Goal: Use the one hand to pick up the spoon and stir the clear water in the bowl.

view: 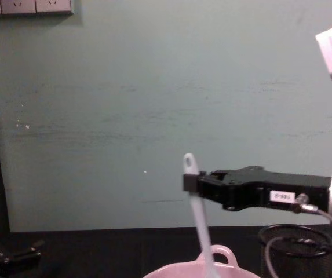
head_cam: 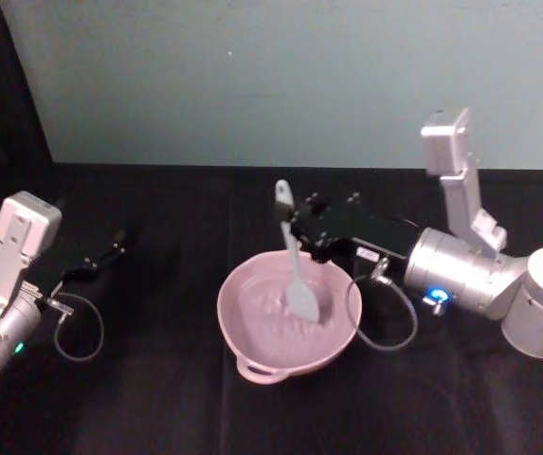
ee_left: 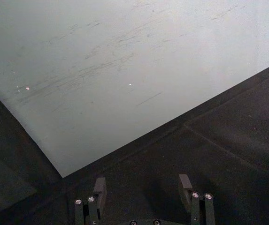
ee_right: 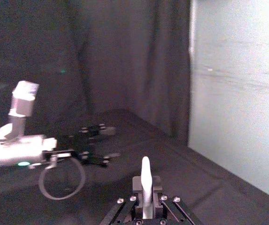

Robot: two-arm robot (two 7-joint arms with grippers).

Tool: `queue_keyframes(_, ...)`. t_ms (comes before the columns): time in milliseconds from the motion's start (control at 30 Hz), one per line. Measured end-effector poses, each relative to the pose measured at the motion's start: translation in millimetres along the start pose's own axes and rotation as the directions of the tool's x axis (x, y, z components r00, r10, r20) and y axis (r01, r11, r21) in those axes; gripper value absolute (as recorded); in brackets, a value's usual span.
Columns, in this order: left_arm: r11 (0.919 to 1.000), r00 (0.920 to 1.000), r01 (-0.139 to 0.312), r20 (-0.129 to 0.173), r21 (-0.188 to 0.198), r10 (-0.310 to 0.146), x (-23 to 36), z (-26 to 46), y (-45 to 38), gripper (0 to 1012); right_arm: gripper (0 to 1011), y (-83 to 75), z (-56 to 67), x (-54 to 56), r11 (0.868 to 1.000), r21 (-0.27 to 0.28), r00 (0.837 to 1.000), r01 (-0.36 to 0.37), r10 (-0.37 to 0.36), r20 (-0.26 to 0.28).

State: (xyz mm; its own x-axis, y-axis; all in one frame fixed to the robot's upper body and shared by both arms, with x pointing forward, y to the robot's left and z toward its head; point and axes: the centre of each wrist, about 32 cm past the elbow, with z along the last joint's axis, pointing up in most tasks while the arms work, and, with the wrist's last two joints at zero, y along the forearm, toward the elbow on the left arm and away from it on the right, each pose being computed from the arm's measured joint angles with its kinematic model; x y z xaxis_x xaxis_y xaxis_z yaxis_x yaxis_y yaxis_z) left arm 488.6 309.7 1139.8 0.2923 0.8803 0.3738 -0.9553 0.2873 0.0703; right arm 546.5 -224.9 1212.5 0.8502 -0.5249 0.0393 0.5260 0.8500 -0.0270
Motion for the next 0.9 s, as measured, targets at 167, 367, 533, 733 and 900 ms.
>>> queue_keyframes(167,1.0,1.0,0.0,0.0,0.0,0.0,0.0,0.0,0.0,1005,123,13.5,0.6,-15.4,0.997,0.004,0.997,-0.072,0.072,-0.007)
queue_keyframes(367,1.0,1.0,0.0,0.0,0.0,0.0,0.0,0.0,0.0,1005,123,26.4,2.5,-21.4,0.994,0.014,0.994,-0.112,0.112,-0.01)
queue_keyframes(533,1.0,1.0,0.0,0.0,0.0,0.0,0.0,0.0,0.0,1005,123,38.4,4.6,-17.7,0.993,0.023,0.993,-0.119,0.12,-0.01)
queue_keyframes(733,1.0,1.0,0.0,0.0,0.0,0.0,0.0,0.0,0.0,1005,124,43.0,2.5,-5.7,0.996,0.018,0.996,-0.093,0.093,-0.015)
queue_keyframes(900,1.0,1.0,0.0,0.0,0.0,0.0,0.0,0.0,0.0,1005,123,37.0,-0.9,11.3,0.999,0.015,0.999,-0.028,0.028,-0.023)
